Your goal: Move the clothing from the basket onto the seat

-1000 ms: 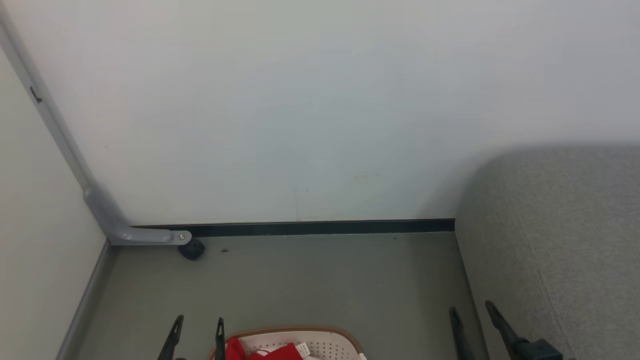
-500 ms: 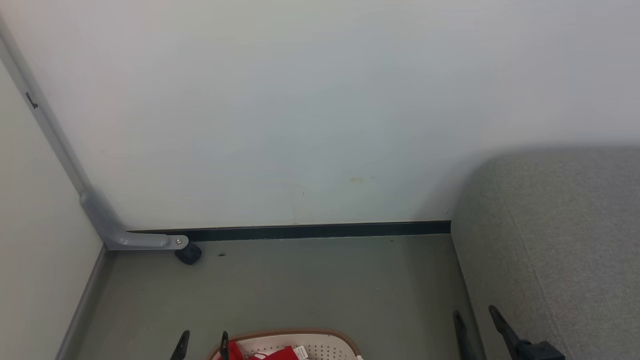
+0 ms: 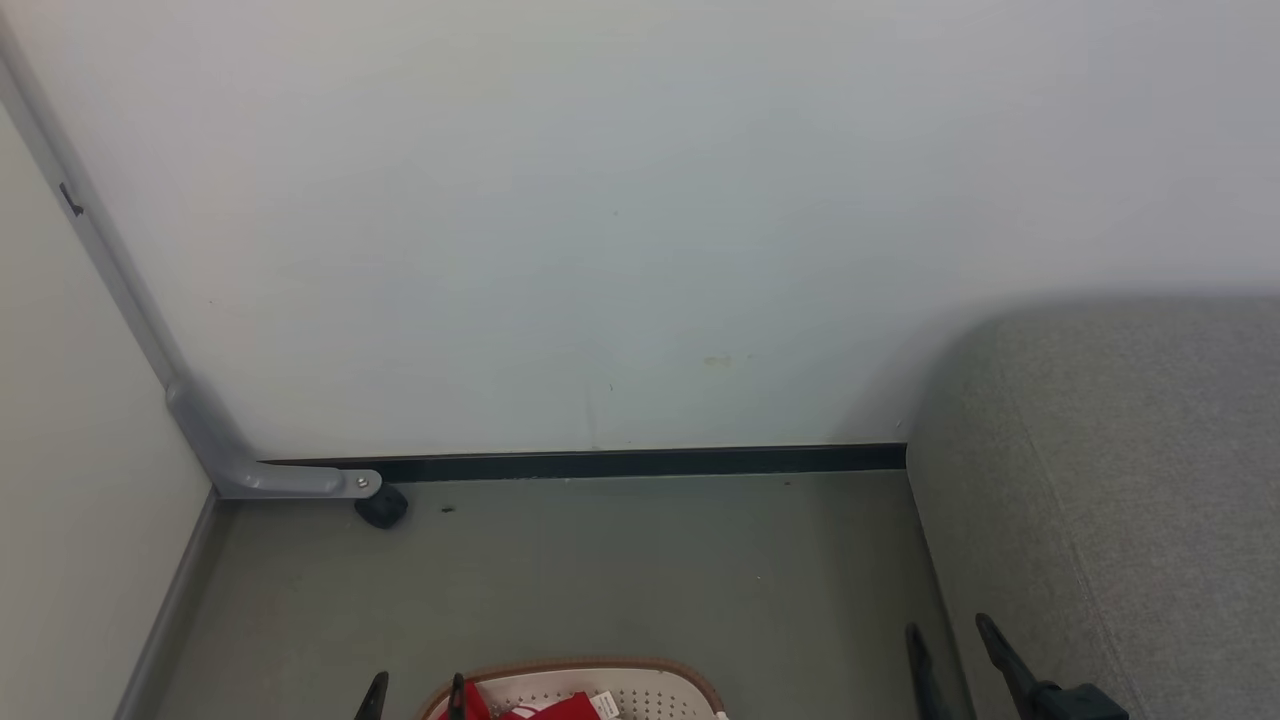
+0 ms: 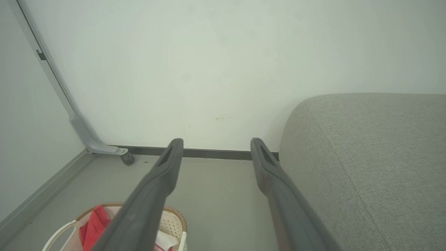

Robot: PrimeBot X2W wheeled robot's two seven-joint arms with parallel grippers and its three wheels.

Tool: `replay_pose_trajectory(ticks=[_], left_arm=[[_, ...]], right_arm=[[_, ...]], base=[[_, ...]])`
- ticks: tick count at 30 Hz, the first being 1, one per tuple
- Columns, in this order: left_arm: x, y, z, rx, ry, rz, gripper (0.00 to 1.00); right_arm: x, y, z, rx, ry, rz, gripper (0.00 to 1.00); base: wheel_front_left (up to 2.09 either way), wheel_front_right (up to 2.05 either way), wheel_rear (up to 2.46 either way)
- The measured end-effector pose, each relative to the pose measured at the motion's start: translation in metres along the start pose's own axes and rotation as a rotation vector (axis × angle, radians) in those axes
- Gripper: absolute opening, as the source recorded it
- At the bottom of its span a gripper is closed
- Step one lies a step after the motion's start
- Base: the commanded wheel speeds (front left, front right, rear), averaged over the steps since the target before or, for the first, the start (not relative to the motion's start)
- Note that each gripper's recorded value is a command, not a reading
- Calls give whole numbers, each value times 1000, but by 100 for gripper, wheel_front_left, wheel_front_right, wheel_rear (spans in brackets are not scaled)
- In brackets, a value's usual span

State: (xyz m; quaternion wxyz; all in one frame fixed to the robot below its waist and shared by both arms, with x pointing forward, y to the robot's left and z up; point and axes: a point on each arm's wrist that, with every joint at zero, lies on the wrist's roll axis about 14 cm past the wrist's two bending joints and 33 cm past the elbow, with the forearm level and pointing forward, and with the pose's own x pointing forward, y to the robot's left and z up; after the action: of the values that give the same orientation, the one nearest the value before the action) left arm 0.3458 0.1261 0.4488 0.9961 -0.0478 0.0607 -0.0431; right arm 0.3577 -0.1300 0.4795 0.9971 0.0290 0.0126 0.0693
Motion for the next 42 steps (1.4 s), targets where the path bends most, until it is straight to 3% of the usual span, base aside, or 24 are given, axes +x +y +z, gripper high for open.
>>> replay_pose_trajectory(ticks=[24, 37, 42], left_arm=[[7, -3, -14, -35, 51, -4, 100], [27, -9, -54, -24, 179, -63, 100], [41, -17, -84, 16, 272, -136, 100]], right_arm=[[-4, -13, -13, 10, 38, -46, 100], [-20, -41, -57, 10, 177, -158, 100], [-24, -49, -76, -6, 244, -187, 100]], base=[[0, 0, 0], [0, 0, 0], [0, 0, 0]])
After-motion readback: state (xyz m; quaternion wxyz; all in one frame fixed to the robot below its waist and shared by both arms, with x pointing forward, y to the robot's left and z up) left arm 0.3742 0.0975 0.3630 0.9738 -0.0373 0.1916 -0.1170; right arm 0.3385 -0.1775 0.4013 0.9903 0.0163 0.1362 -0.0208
